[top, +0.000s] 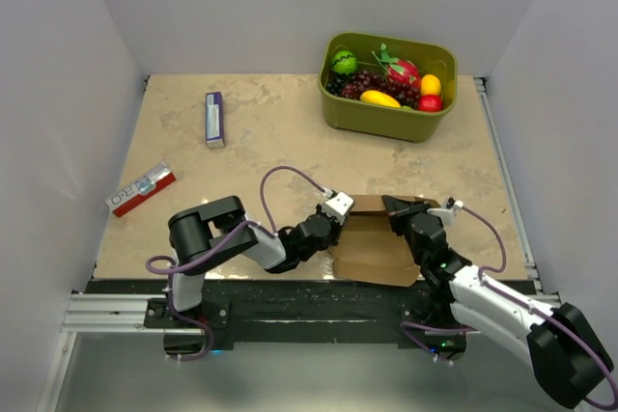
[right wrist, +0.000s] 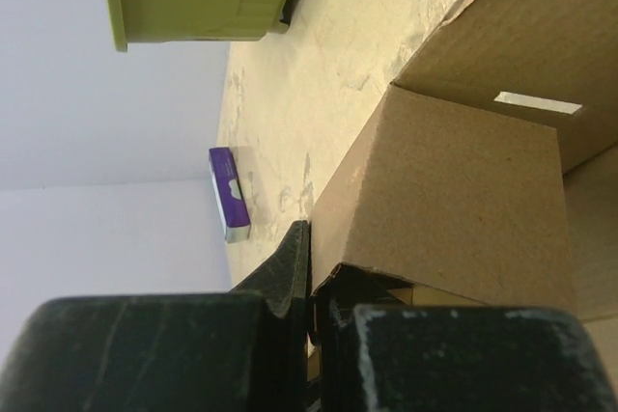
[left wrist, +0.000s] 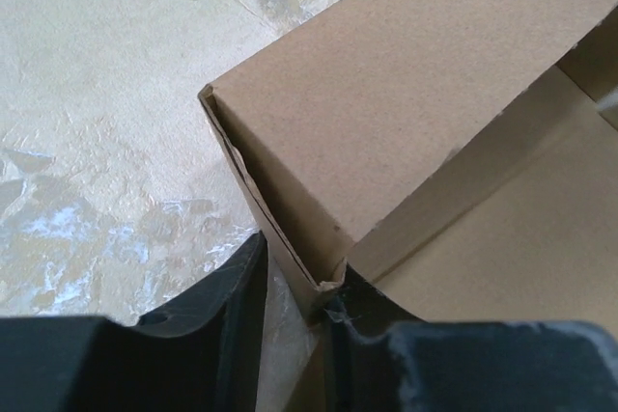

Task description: Fold the paper box

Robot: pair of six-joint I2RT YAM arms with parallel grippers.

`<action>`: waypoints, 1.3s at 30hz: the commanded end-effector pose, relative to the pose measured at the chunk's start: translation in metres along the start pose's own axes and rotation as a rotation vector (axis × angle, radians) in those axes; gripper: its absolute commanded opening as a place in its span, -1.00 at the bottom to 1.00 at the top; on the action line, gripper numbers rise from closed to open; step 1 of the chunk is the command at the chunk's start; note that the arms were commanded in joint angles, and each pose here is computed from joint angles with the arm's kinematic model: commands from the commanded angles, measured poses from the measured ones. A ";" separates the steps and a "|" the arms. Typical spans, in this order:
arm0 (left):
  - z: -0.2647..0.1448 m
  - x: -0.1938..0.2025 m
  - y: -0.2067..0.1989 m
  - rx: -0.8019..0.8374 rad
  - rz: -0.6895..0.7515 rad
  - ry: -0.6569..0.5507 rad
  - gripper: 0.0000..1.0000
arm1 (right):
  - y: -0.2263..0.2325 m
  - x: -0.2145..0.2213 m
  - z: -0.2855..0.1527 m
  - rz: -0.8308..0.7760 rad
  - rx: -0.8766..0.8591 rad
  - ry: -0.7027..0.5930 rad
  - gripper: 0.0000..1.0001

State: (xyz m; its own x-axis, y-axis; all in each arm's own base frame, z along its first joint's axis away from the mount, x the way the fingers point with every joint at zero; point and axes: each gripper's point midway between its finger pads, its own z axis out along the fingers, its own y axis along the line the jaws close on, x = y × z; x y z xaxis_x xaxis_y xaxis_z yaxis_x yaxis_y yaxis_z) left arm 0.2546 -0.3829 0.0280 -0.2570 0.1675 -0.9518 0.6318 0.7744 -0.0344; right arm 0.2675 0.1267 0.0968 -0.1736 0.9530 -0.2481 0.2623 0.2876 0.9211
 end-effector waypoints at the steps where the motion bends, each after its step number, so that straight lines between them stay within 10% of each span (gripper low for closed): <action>1: 0.004 -0.020 0.012 -0.064 -0.010 -0.062 -0.62 | -0.037 0.003 -0.004 -0.119 0.147 0.018 -1.00; 7: -0.003 -0.025 0.009 -0.044 0.002 -0.033 -1.00 | -0.021 0.001 -0.007 -0.166 0.112 0.028 -0.57; 16: -0.018 -0.015 0.026 0.020 -0.042 0.142 -1.00 | 0.034 -0.010 -0.030 -0.356 -0.011 0.060 0.55; 39: -0.042 0.008 0.075 0.056 -0.145 0.451 -1.00 | 0.046 -0.006 -0.056 -0.840 -0.042 0.231 0.86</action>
State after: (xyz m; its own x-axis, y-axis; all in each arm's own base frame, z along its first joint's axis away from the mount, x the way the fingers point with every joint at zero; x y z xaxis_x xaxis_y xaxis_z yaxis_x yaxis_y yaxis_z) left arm 0.2709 -0.2992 0.0351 -0.5906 0.3058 -0.7468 0.6052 0.7799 -0.1593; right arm 0.2304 0.1209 0.1603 -0.4434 0.4451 -0.7780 -0.0186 0.8632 0.5045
